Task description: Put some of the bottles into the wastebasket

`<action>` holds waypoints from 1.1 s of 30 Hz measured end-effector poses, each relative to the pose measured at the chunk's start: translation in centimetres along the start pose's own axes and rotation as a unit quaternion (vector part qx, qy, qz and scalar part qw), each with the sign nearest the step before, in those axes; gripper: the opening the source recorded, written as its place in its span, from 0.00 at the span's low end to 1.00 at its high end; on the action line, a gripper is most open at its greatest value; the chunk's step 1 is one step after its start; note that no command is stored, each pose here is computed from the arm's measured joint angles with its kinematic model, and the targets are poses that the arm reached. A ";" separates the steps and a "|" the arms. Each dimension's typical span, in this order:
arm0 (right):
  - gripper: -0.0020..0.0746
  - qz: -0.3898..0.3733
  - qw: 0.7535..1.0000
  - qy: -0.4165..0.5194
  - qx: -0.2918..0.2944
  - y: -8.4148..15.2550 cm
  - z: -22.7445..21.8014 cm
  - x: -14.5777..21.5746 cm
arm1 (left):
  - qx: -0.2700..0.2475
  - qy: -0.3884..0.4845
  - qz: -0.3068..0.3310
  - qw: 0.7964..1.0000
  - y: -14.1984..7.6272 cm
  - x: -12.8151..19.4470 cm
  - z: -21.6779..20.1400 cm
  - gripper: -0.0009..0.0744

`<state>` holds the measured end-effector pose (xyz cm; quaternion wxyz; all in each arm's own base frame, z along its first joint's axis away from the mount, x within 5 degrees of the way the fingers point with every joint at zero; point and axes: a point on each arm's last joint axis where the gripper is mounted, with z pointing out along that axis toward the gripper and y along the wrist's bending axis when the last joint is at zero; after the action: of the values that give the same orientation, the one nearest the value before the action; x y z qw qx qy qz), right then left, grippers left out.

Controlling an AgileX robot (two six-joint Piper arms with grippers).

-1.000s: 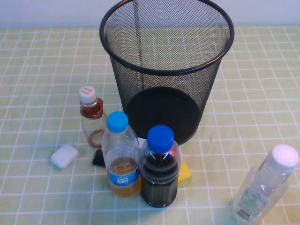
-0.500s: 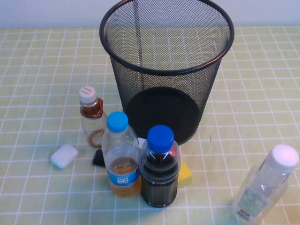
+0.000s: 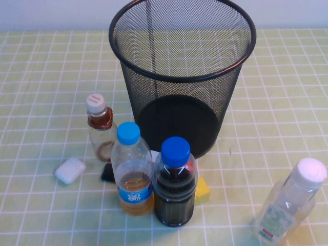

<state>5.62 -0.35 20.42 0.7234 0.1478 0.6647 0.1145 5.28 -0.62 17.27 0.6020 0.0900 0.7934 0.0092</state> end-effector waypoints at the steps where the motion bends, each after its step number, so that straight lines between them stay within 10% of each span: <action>1: 0.02 0.006 1.000 -0.018 -0.001 0.0 0.0 -0.3 | 0.000 0.000 0.001 1.000 0.0 0.0 0.0 0.01; 13: 0.02 -0.047 0.943 -0.329 -0.021 0.8 -2.0 -5.9 | 0.000 0.000 0.001 1.000 0.0 0.0 0.0 0.01; 21: 0.02 -0.211 0.892 -0.384 -0.112 6.4 -4.8 -13.6 | -0.001 0.000 0.002 1.000 0.0 0.0 0.0 0.01; 33: 0.02 -0.139 0.978 -0.158 -0.010 7.7 1.1 -20.9 | -0.001 0.000 0.002 1.000 0.0 0.0 0.0 0.01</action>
<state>5.09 -0.81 42.66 0.8297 0.0631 0.5546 -0.0050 5.28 -0.61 17.27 0.6019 0.0911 0.7933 0.0108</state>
